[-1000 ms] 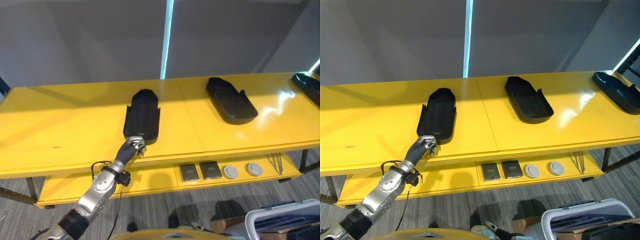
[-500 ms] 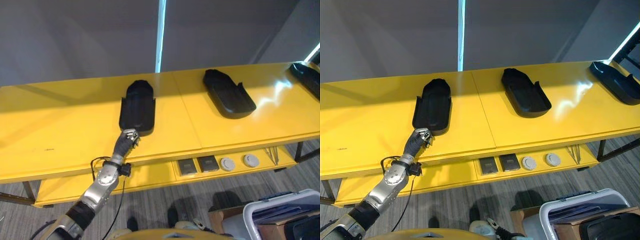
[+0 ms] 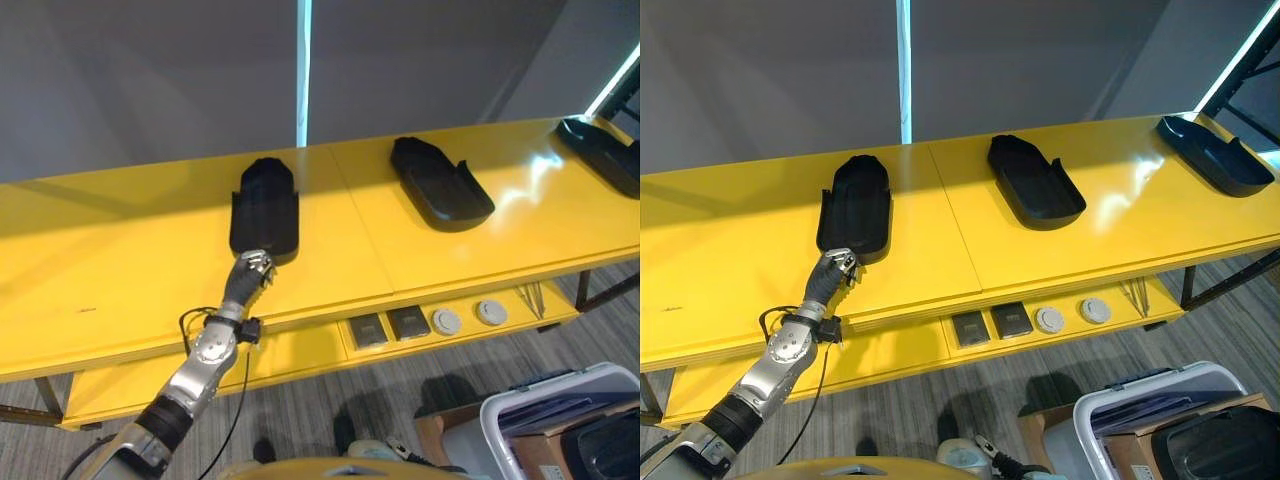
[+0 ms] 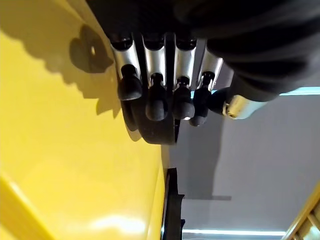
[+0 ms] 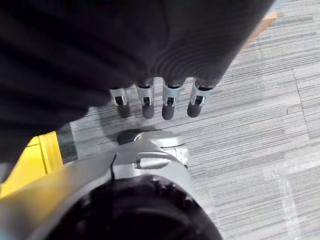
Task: Move parts from the plastic box to the shelf.
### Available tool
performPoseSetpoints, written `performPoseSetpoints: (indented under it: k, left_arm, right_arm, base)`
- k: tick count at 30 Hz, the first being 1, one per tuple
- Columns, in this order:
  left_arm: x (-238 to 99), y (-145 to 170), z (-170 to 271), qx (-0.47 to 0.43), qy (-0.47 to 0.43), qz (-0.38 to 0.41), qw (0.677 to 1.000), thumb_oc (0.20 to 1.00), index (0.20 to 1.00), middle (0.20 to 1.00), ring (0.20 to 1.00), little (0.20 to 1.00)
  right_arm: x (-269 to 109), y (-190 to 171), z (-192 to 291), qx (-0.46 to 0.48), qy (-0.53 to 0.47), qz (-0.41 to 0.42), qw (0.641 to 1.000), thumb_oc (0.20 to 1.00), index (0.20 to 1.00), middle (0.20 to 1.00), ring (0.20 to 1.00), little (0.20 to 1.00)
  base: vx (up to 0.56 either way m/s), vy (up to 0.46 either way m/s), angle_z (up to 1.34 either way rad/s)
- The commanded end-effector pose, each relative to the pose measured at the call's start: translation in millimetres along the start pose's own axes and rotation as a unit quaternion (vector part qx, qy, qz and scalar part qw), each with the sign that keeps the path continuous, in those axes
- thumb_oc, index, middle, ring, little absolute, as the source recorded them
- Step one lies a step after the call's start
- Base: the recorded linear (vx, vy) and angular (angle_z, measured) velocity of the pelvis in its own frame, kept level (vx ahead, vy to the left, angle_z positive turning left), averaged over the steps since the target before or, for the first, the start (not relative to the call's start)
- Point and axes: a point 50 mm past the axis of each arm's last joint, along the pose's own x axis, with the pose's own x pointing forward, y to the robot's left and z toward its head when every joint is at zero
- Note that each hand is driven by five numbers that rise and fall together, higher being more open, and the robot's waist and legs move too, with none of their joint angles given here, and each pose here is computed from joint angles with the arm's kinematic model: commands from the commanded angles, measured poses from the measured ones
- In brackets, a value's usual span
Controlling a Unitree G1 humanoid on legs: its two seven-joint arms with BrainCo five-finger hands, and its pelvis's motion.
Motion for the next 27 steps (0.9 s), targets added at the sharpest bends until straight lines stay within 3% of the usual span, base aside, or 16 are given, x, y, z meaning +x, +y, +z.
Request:
performPoseSetpoints:
  k: [1,6,12,13,14,15,21,27]
  left_arm:
    - [13,-4,43,0.024,-0.121,-0.036,0.992,0.2,0.2,0.2,0.2,0.2]
    - [-6,-1,58,0.022,-0.171,-0.052,0.984,0.2,0.2,0.2,0.2,0.2]
    - [-15,-4,60,-0.001,-0.171,-0.082,0.982,0.2,0.2,0.2,0.2,0.2]
    - [-16,-6,59,-0.001,-0.17,-0.087,0.982,0.354,0.354,0.354,0.354,0.354]
    - [-17,-7,57,-0.005,-0.163,-0.093,0.982,0.849,0.849,0.849,0.849,0.849]
    - [-18,-9,55,-0.008,-0.157,-0.098,0.983,1.0,1.0,1.0,1.0,1.0]
    - [-17,-3,59,-0.003,-0.181,-0.042,0.983,1.0,1.0,1.0,1.0,1.0]
    - [-14,-1,60,0.023,-0.177,-0.036,0.983,1.0,1.0,1.0,1.0,1.0]
  right_arm:
    - [-1,-7,-28,-0.009,0.051,-0.01,0.999,1.0,1.0,1.0,1.0,1.0]
    - [-1,-9,-16,0.01,0.033,-0.017,0.999,1.0,1.0,1.0,1.0,1.0]
    - [-1,-11,-2,0.034,0.019,-0.02,0.999,1.0,1.0,1.0,1.0,1.0]
    - [-2,-12,0,0.036,0.019,-0.02,0.999,1.0,1.0,1.0,1.0,1.0]
    - [-2,-13,2,0.036,0.019,-0.02,0.999,1.0,1.0,1.0,1.0,1.0]
    - [-2,-13,2,0.035,0.019,-0.02,0.999,1.0,1.0,1.0,1.0,1.0]
    - [-6,-28,17,0.043,-0.004,-0.04,0.998,1.0,1.0,1.0,1.0,1.0]
    - [-11,-44,16,0.099,-0.019,-0.067,0.993,1.0,1.0,1.0,1.0,1.0]
  base:
    - [-0.12,0.012,0.02]
    - [-0.14,0.007,0.12]
    - [-0.11,-0.036,0.07]
    - [-0.08,-0.039,0.09]
    - [-0.08,-0.032,0.15]
    - [-0.08,-0.02,0.15]
    - [-0.07,0.072,-0.14]
    - [-0.05,0.245,-1.4]
